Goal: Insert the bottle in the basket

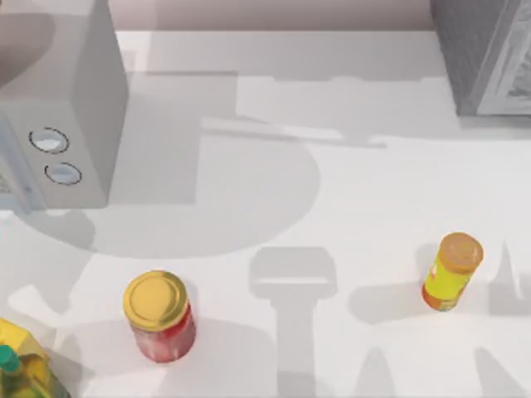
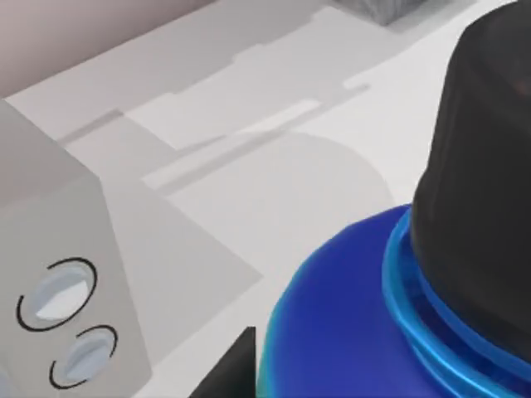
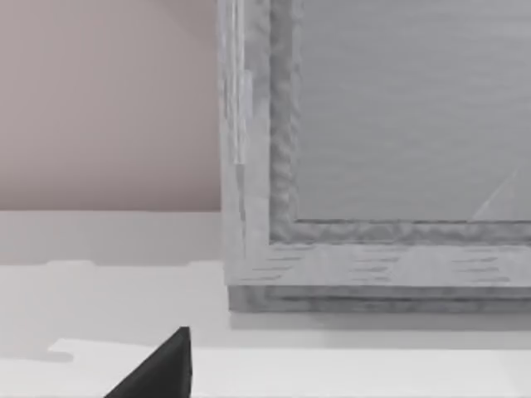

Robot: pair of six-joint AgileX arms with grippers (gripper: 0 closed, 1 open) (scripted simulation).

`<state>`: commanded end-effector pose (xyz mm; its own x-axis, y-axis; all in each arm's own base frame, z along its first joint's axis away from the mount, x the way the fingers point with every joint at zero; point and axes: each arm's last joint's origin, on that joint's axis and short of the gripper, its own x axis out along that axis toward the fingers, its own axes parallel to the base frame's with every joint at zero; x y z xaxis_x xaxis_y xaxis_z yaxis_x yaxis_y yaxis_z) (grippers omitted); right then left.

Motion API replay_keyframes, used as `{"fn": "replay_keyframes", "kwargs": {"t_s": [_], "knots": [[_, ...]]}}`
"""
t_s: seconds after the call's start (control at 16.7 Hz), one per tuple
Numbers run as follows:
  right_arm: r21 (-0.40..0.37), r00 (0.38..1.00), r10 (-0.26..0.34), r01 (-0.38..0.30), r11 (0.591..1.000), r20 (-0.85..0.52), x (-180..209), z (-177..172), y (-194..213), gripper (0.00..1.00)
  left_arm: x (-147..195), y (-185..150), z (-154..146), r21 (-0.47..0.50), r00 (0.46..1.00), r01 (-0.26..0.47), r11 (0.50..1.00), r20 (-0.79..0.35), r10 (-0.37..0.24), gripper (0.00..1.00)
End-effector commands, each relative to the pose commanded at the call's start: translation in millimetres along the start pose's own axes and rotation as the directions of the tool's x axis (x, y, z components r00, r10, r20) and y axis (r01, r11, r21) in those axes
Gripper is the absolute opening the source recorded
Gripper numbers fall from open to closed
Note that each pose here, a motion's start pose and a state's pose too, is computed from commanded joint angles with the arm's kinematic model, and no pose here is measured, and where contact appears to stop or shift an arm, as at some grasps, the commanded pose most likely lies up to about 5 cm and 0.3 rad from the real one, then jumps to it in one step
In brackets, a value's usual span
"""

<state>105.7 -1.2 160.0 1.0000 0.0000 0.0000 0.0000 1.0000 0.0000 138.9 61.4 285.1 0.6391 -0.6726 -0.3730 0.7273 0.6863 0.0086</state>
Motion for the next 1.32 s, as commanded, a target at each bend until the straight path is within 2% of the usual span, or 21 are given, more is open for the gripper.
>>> {"fn": "replay_keyframes", "kwargs": {"t_s": [0.48,0.6,0.72,0.84,1.02,1.2,1.32], "knots": [[0.0,1.0,0.0,0.0,1.0,0.0,0,0,0,1.0,-1,1,2,-0.01,1.0,-0.004,1.0,-0.008,0.004,0.0],[0.0,1.0,0.0,0.0,1.0,0.0,0,0,0,1.0,-2,10,12,-0.023,0.999,-0.023,0.999,-0.04,0.022,0.0],[0.0,1.0,0.0,0.0,1.0,0.0,0,0,0,1.0,-4,26,31,-0.04,0.994,-0.067,0.997,-0.085,0.064,0.0],[0.0,1.0,0.0,0.0,1.0,0.0,0,0,0,1.0,-7,45,59,-0.055,0.982,-0.146,0.988,-0.129,0.138,0.0],[0.0,1.0,0.0,0.0,1.0,0.0,0,0,0,1.0,-14,74,113,-0.079,0.94,-0.319,0.945,-0.156,0.304,0.0],[0.0,1.0,0.0,0.0,1.0,0.0,0,0,0,1.0,-18,98,165,-0.136,0.867,-0.497,0.857,-0.125,0.483,0.0],[0.0,1.0,0.0,0.0,1.0,0.0,0,0,0,1.0,-17,111,192,-0.187,0.81,-0.585,0.789,-0.086,0.58,0.0]]}}
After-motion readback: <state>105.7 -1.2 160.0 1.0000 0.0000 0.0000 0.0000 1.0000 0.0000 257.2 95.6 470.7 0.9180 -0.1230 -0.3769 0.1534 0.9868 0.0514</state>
